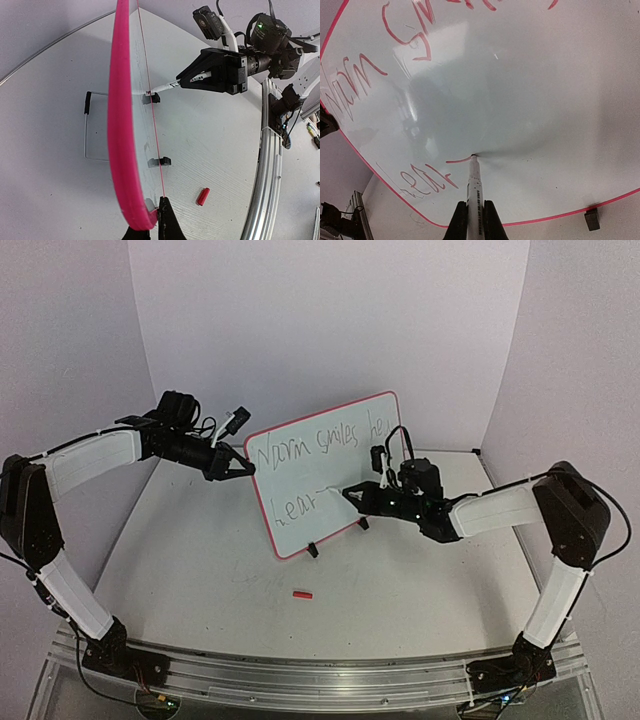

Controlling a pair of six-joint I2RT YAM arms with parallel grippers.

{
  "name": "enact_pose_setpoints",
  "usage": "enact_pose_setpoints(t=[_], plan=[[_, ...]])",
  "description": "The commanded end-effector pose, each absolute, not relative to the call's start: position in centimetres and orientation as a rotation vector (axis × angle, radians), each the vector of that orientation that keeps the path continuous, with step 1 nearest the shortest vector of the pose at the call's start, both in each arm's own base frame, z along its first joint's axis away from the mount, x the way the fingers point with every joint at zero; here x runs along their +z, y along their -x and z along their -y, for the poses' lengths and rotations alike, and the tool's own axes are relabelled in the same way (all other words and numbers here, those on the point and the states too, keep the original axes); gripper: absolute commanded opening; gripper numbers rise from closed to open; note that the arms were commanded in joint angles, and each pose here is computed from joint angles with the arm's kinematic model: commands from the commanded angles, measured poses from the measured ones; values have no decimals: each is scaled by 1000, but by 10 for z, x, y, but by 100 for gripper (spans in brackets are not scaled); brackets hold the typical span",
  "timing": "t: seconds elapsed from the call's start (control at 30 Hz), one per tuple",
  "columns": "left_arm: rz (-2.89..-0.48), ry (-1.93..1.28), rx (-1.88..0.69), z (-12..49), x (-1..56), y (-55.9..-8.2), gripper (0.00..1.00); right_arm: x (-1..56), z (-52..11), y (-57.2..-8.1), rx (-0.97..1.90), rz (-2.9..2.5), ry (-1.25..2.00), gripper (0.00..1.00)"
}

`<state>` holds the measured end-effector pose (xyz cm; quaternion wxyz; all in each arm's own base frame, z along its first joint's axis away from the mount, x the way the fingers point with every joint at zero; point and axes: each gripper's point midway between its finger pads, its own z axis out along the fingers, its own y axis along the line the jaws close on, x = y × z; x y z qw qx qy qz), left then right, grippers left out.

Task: Write a sentence on the whiteboard

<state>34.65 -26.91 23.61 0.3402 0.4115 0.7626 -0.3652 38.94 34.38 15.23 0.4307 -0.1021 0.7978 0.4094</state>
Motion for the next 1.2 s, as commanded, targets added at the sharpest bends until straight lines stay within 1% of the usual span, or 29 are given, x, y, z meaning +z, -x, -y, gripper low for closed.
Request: enact_pose_setpoints(t=[0.0,0.2,0.33,0.57,0.77,1.17], plan=[[-2005,-1143,-847,265,221,-342,0,189,-346,-379,1081,-1883,329,0],[-2004,-1144,-849,265,221,-342,0,210,-348,-371,1124,-1835,373,0],[-2005,-1143,-850,265,221,-341,0,207,-355,-377,1129,-1836,385,0],[-2004,-1145,-847,265,221,-341,0,191,-363,-387,1131,-1857,382,0],[-2002,-1145,-845,265,222,-341,0,179,-357,-393,1084,-1879,338,0],[-2008,-1145,-845,265,219,-342,0,136,-345,-382,1043,-1978,313,0]])
